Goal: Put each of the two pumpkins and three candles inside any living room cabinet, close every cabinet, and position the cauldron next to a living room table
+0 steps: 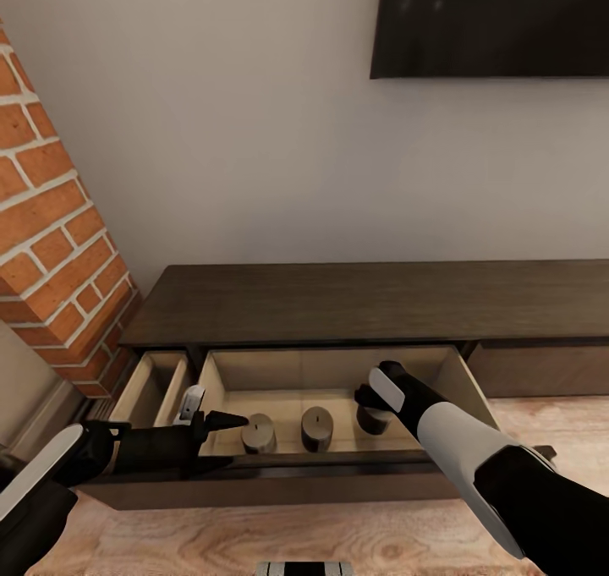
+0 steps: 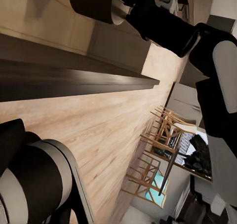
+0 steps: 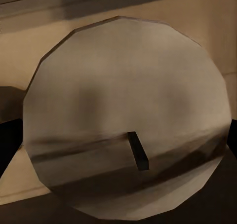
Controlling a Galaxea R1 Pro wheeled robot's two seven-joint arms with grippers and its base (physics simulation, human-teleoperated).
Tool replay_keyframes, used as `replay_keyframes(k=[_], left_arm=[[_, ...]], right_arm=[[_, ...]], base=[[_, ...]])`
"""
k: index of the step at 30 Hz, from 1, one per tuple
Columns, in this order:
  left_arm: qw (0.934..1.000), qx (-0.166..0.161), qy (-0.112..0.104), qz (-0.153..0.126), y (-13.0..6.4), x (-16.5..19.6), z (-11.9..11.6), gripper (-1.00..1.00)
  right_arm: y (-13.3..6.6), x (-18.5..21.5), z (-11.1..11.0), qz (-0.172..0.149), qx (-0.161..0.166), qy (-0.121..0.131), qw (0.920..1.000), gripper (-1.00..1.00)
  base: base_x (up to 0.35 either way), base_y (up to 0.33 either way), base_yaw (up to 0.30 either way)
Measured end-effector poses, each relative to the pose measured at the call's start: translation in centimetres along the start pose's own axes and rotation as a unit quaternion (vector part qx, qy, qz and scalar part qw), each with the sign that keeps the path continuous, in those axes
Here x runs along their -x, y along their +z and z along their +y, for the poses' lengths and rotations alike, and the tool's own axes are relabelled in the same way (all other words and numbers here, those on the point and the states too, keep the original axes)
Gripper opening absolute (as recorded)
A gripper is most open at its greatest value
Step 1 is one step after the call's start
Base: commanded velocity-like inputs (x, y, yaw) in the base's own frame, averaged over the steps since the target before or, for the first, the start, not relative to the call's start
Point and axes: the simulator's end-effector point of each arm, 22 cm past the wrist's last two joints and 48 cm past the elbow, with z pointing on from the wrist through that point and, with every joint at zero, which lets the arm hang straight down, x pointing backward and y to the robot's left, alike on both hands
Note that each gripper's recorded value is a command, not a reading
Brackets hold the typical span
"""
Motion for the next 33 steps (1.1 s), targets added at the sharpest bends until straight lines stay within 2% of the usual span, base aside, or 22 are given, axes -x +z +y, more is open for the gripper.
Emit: replay_keyframes(k=[4, 13, 23, 33], left_arm=[[1.0, 0.003, -0.007, 0.003, 0.3, 0.1, 0.7, 1.0], [1.0, 0.002, -0.007, 0.003, 0.3, 0.1, 0.6, 1.0], [0.9996, 0.009, -0.024, 0.011, 1.1, 0.3, 2.3, 1.0], [0.9992, 0.013, -0.035, 0.016, 1.6, 0.4, 3.3, 1.0]], right_arm=[[0.9, -0.4, 0.3, 0.004, 0.006, 0.002, 1.0, -1.0], [0.9, 0.3, 0.6, -0.011, 0.013, 0.007, 0.9998, -1.0], [3.1, -1.0, 0.3, 0.002, 0.004, -0.001, 1.0, -1.0], [4.4, -1.3, 0.2, -0.001, 0.0, 0.002, 1.0, -1.0]], base=[[0.0, 0.0, 0.0], [0.0, 0.0, 0.0], [0.0, 0.0, 0.0], [0.0, 0.0, 0.0]])
